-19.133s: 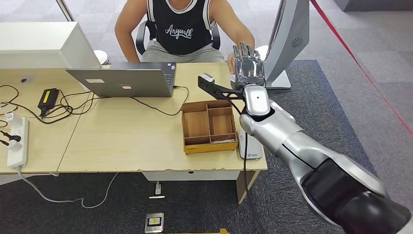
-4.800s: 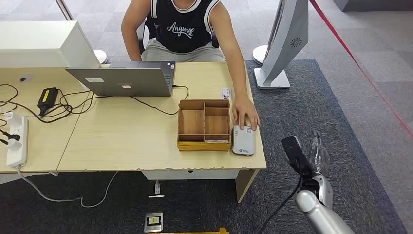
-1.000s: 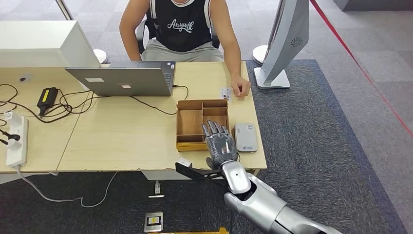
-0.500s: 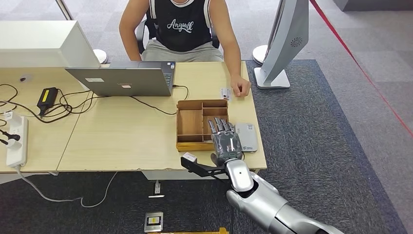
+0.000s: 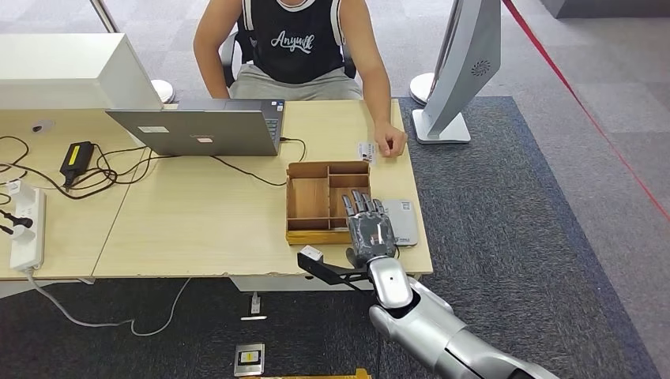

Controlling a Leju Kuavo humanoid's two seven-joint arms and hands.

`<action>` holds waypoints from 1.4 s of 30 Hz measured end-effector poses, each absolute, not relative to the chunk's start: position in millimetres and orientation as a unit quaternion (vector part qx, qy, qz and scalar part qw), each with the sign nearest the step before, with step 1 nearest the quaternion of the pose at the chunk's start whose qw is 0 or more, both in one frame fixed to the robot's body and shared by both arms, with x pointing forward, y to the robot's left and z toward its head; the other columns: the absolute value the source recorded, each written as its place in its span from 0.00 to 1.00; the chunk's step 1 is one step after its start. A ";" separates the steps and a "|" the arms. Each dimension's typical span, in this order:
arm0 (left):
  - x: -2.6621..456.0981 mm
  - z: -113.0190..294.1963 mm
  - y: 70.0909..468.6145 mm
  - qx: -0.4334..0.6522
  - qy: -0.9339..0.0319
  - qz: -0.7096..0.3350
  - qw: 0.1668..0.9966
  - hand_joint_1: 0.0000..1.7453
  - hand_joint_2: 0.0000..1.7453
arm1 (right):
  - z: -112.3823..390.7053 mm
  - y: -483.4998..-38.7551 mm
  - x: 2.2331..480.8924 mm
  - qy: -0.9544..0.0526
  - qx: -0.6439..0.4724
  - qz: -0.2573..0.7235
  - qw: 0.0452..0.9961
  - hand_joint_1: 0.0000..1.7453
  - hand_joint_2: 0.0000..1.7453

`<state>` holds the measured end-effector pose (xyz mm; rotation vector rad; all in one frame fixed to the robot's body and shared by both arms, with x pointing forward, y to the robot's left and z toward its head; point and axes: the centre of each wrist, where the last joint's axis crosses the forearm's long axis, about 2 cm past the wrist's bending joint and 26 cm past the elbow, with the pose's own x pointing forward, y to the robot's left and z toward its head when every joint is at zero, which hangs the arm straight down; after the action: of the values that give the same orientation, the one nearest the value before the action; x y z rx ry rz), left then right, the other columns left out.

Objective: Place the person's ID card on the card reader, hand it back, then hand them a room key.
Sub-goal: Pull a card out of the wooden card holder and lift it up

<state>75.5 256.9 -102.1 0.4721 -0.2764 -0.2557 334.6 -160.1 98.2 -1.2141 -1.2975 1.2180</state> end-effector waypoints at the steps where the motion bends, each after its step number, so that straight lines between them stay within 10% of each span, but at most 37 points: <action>1: 75.5 -102.1 256.9 0.233 -0.136 -0.126 0.955 0.00 0.00 | 98.1 -160.2 334.7 -0.530 -0.496 0.498 0.474 0.00 1.00; 34: 75.3 -102.0 256.4 0.235 -0.141 -0.128 0.953 0.00 0.00 | 98.4 -158.2 338.6 -0.526 -0.490 0.493 0.490 0.01 1.00; 36: 75.3 -102.0 256.3 0.235 -0.140 -0.129 0.953 0.00 0.00 | 98.4 -159.0 338.9 -0.524 -0.491 0.492 0.492 0.15 1.00; 40: 75.1 -102.0 256.2 0.237 -0.139 -0.128 0.953 0.00 0.00 | 98.5 -160.0 339.4 -0.524 -0.492 0.490 0.494 0.87 1.00; 42: 75.0 -102.0 256.2 0.237 -0.139 -0.128 0.953 0.00 0.00 | 98.6 -160.2 339.5 -0.524 -0.491 0.490 0.495 0.91 1.00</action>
<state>75.0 256.2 -102.0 0.4816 -0.2820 -0.2599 339.5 -160.2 98.6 -1.1914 -1.2691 1.1869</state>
